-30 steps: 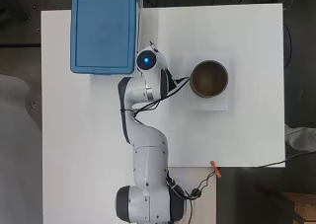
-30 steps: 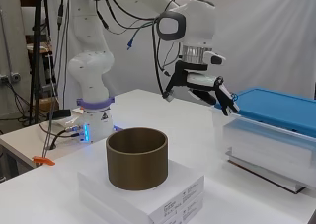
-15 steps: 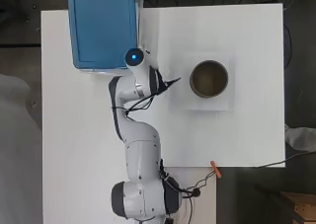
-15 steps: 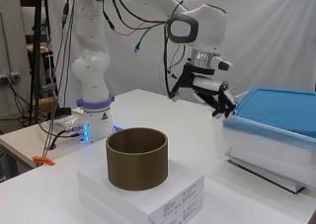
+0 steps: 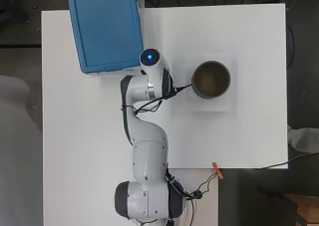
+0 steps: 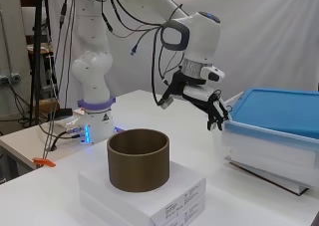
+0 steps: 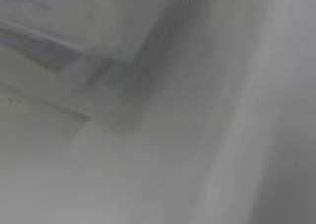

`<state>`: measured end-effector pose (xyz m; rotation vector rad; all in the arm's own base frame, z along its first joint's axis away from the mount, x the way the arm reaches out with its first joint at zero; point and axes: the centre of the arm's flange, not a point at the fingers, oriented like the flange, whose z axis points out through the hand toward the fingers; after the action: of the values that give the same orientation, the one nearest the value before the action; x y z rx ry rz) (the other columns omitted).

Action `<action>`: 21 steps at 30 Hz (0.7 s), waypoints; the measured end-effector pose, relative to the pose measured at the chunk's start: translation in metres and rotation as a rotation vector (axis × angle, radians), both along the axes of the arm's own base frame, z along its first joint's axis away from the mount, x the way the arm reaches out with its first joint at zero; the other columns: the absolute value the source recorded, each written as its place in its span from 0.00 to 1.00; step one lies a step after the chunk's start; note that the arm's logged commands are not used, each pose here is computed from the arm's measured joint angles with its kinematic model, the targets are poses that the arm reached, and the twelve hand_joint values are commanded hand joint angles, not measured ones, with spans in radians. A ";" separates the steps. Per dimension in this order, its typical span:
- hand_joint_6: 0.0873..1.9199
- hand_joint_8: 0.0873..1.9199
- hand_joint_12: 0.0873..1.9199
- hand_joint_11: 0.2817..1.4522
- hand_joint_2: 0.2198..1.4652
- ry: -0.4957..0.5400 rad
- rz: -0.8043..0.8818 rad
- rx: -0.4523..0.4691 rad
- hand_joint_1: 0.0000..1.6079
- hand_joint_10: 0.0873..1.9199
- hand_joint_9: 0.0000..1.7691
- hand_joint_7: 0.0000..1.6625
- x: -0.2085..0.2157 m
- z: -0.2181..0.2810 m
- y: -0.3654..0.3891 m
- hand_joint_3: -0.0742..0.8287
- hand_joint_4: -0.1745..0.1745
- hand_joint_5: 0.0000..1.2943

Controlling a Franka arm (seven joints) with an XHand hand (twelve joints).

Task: Teleoperate dual arm-hand system to remove items from a box

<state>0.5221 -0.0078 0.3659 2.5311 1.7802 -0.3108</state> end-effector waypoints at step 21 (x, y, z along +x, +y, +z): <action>0.00 0.00 0.00 0.16 0.67 -0.195 0.066 -0.112 0.17 0.00 0.28 0.28 -0.017 0.043 0.065 0.06 0.75 0.24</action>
<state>0.5054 0.0573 0.4086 2.3320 1.7183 -0.1505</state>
